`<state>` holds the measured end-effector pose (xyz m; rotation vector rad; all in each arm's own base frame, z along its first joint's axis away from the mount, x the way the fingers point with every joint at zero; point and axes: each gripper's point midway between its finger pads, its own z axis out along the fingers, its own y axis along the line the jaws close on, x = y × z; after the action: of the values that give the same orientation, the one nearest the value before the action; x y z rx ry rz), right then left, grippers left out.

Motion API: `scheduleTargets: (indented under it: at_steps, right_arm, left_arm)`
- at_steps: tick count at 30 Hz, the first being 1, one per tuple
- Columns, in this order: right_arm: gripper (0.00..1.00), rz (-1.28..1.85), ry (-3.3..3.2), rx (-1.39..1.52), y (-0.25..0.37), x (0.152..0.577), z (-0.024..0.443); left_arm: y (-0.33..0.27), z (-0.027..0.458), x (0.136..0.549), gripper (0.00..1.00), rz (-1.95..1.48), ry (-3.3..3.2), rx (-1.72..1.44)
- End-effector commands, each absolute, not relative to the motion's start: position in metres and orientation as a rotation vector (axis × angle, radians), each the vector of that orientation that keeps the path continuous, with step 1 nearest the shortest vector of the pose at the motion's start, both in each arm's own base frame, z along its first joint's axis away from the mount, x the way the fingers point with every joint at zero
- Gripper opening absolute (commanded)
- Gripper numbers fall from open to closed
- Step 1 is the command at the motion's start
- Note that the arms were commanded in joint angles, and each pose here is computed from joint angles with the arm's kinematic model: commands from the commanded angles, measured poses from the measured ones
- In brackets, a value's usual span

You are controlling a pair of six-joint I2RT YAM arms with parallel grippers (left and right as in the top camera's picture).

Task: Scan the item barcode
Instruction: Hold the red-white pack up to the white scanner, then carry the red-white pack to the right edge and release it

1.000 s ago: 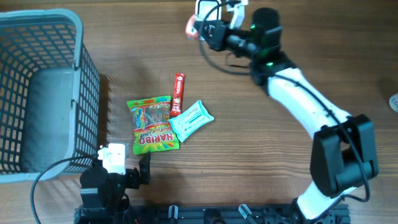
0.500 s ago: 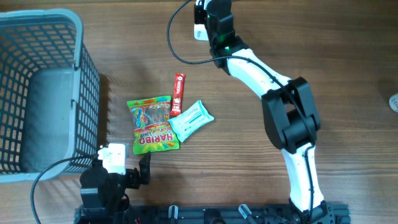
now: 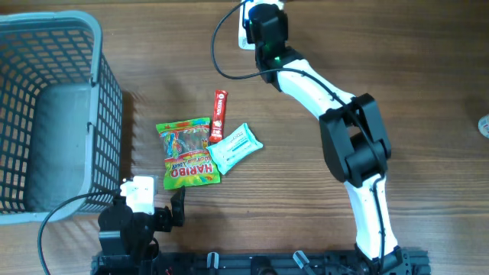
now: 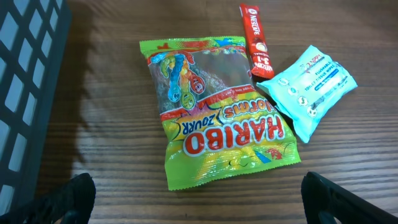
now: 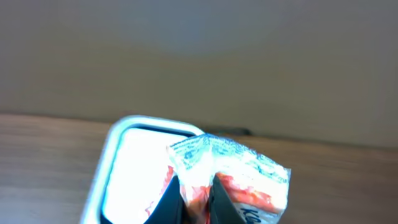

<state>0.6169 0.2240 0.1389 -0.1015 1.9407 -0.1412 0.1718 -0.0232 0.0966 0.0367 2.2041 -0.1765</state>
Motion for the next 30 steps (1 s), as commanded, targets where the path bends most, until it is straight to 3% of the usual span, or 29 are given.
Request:
scheduleTargets:
  at_steps: [1,6,10,12,15,19,24,30]
  right_arm:
    - [0.05,-0.308,1.867,0.069,0.192,0.596,0.214]
    - [0.05,-0.276,2.026,0.088,0.213,0.548,0.206]
    - [0.04,-0.085,2.258,-0.092,0.261,0.504,0.170]
    - [0.04,0.072,2.465,-0.177,0.282,0.463,0.144]
    - [0.04,0.156,2.739,0.045,0.267,0.409,0.125]
    - [0.05,-0.077,2.915,0.203,0.226,0.362,0.114]
    - [0.05,-0.421,2.912,0.419,0.174,0.336,0.119]
    - [0.04,-0.585,2.910,0.477,0.147,0.311,0.139]
  left_arm:
    - [-0.022,0.099,0.173,1.00,-0.175,2.193,0.021]
    - [-0.022,0.099,0.173,1.00,-0.175,2.193,0.021]
    - [-0.022,0.099,0.173,1.00,-0.175,2.193,0.021]
    - [-0.022,0.099,0.173,1.00,-0.175,2.193,0.021]
    - [-0.022,0.099,0.173,1.00,-0.175,2.193,0.021]
    - [-0.022,0.099,0.173,1.00,-0.175,2.193,0.021]
    - [-0.022,0.099,0.173,1.00,-0.175,2.193,0.021]
    - [-0.022,0.099,0.173,1.00,-0.175,2.193,0.021]
